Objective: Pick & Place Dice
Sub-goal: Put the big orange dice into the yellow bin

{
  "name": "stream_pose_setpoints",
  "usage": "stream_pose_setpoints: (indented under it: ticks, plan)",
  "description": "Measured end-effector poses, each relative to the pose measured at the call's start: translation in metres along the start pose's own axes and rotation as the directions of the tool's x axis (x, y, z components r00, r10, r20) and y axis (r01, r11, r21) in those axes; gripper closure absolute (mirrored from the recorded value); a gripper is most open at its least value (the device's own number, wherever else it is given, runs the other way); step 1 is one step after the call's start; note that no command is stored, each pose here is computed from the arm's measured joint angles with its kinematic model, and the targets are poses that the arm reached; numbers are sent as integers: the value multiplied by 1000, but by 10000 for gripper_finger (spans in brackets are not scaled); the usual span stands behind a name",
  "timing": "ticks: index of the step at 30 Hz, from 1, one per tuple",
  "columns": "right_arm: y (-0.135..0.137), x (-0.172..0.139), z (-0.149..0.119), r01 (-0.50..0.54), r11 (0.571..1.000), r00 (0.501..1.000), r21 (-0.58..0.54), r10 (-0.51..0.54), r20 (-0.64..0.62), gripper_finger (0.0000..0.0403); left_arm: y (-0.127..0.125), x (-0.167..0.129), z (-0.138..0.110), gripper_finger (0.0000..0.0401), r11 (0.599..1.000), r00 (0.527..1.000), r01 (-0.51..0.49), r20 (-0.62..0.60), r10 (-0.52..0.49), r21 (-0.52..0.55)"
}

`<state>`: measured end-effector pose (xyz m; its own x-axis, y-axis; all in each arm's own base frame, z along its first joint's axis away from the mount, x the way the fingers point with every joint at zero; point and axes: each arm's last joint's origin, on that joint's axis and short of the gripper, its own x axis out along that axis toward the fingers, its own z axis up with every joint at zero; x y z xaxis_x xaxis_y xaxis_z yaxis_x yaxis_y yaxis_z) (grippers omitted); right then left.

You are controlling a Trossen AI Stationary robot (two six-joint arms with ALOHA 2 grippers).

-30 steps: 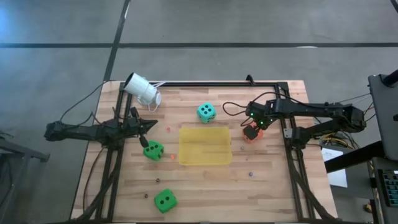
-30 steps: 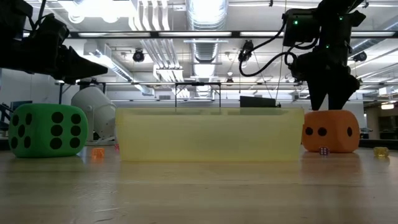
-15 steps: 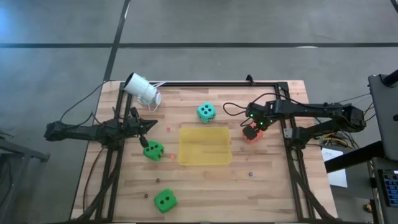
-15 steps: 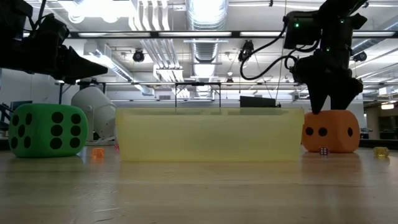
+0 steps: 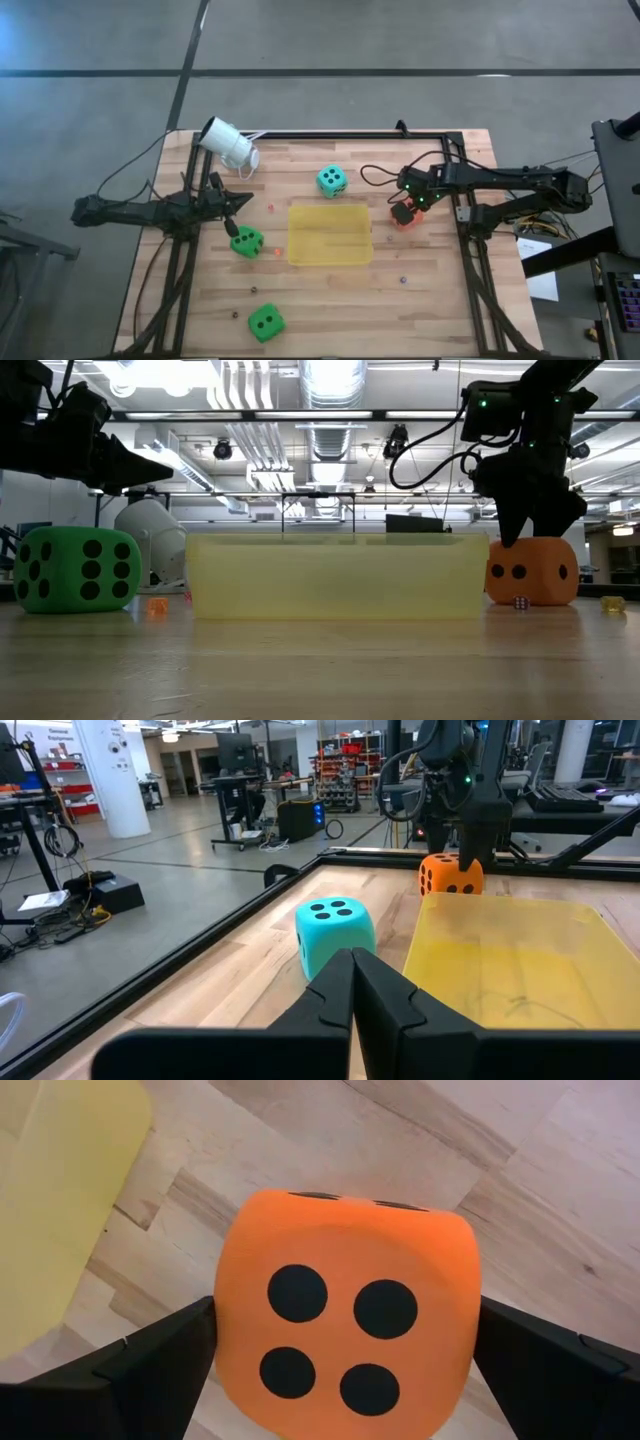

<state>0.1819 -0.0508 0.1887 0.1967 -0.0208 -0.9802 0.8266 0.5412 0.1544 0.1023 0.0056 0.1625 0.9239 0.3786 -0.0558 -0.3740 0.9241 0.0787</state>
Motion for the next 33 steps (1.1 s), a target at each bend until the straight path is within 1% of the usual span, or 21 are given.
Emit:
stream_pose_setpoints:
  ticks: [14,26,29,33]
  plan:
    - [0,1,0,5,1000,1000,-4,-5,5,4,0,0,0,393,1000,1000,-1,0,1,0]
    - [0,1,0,-3,1000,1000,-6,3,-4,64,0,0,0,393,1000,1000,0,0,0,0]
    - [0,1,0,-3,1000,1000,-7,3,-4,65,0,0,0,393,1000,1000,-1,0,1,0]
    - [0,1,0,-4,1000,1000,-20,4,-2,51,0,0,0,393,1000,1000,-1,0,1,0]
